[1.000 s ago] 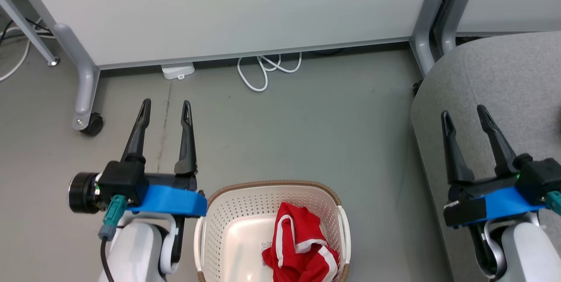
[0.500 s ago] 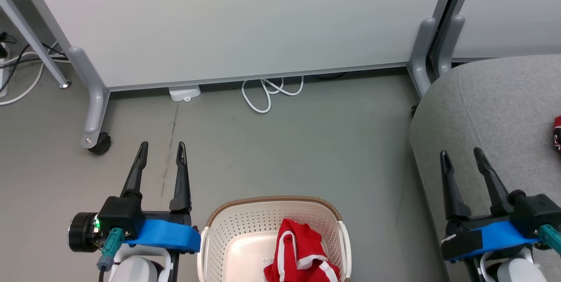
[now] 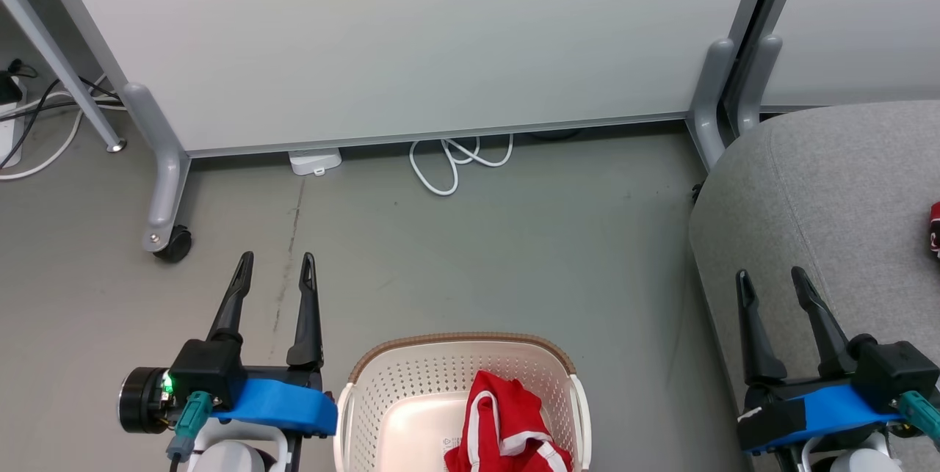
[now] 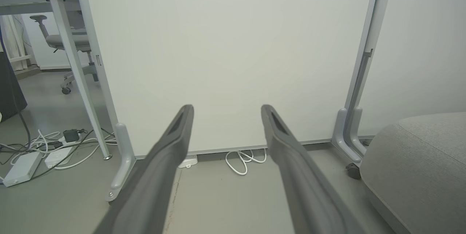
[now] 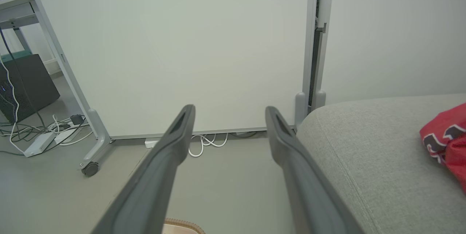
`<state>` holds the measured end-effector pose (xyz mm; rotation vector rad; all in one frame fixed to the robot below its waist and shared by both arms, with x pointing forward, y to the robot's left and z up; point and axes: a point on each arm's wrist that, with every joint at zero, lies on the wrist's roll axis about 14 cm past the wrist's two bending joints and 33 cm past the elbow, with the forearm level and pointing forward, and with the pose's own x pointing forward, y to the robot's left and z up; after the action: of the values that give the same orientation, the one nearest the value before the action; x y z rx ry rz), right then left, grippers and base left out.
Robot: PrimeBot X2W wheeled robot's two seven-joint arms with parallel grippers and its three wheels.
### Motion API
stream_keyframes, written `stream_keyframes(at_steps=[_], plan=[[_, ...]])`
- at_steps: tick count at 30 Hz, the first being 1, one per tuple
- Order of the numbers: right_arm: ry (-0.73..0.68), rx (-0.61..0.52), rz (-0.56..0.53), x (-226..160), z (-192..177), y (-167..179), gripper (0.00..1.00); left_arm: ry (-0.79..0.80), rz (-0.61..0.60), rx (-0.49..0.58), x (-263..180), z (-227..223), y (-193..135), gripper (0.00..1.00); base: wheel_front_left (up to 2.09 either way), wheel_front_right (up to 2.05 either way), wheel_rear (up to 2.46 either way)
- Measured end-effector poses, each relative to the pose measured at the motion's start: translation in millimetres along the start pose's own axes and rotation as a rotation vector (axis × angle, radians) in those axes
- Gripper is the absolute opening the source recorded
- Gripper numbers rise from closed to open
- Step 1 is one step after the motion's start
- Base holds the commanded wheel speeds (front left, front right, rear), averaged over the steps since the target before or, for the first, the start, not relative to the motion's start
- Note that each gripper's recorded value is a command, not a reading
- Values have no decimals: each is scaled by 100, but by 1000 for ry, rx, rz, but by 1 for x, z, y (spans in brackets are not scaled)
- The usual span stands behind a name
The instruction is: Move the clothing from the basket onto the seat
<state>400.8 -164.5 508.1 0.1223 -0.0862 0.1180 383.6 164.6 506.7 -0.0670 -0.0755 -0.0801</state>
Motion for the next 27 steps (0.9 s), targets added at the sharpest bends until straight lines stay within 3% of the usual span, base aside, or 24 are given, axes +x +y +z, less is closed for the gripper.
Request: stream_keyframes(at_steps=[15,27], plan=[[9,5,-2,-1,-3,0,100,12,-15,-2,1,-4,-4,100,0,0,0],[30,5,-12,10,-13,-6,100,136,-184,-9,28,-45,-50,100,0,0,0]])
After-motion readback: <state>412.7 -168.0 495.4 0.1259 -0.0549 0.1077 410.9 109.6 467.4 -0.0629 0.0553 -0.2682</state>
